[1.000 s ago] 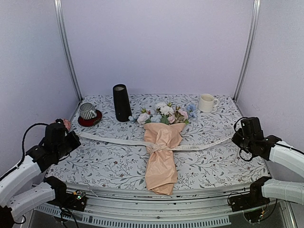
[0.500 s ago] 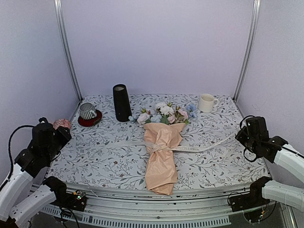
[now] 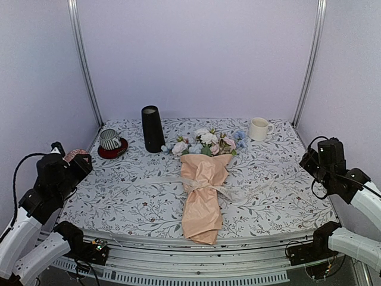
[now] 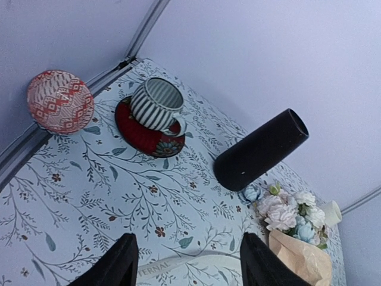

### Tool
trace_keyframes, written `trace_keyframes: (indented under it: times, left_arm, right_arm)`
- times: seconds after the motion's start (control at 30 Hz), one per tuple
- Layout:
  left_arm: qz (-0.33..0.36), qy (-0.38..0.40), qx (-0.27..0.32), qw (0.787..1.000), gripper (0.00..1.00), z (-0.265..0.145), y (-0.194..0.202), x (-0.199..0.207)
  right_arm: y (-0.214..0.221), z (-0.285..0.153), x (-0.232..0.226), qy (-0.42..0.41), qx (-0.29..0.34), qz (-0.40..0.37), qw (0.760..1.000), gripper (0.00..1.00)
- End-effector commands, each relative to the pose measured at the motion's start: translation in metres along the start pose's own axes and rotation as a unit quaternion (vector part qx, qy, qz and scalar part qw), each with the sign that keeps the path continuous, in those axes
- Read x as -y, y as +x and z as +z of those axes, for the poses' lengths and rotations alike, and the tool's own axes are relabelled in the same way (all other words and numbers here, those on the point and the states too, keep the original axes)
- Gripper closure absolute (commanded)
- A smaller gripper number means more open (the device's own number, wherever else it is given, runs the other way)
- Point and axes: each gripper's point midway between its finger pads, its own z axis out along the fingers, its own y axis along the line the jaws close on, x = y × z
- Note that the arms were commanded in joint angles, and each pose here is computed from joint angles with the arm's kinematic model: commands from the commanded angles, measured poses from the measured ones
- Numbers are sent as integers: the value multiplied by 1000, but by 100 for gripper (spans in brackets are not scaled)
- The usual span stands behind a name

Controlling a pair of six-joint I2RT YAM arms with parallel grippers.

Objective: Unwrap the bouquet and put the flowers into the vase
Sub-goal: Untie the ribbon from the tied bouquet.

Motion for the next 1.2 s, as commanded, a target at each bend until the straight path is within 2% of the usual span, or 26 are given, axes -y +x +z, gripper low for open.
trace_keyframes:
  times: [0.0,0.1,0.2,0.37,0.47,0.57,0.67,0.73,1.03,1.17]
  left_arm:
    - [19,64,-1,998,39,2,1,22]
    - [34,97,-13,995,40,2,5,35]
    - [57,160,-35,985,40,2,16,56]
    - [79,249,-72,963,38,2,37,87]
    - [89,286,-101,949,38,2,51,99]
    - [100,321,-128,933,39,0,66,113]
    - [115,347,-146,919,39,-4,82,127]
    - [131,356,-154,913,39,-6,94,136]
    - [196,388,-200,878,41,-12,145,170]
    - [218,394,-211,868,42,-14,161,180]
  right_arm:
    - [-27,-15,10,34,38,-5,999,29]
    - [-40,-24,14,45,53,-2,998,28]
    - [-45,-29,6,21,56,2,998,29]
    - [-35,-32,-48,-124,29,-60,990,30]
    - [-14,-40,-87,-240,-5,-107,965,31]
    - [14,-54,-124,-358,-52,-155,919,32]
    - [41,-66,-148,-444,-100,-182,872,35]
    - [56,-68,-157,-470,-125,-191,853,38]
    - [107,-79,-182,-517,-166,-206,814,41]
    - [132,-79,-188,-518,-190,-216,806,42]
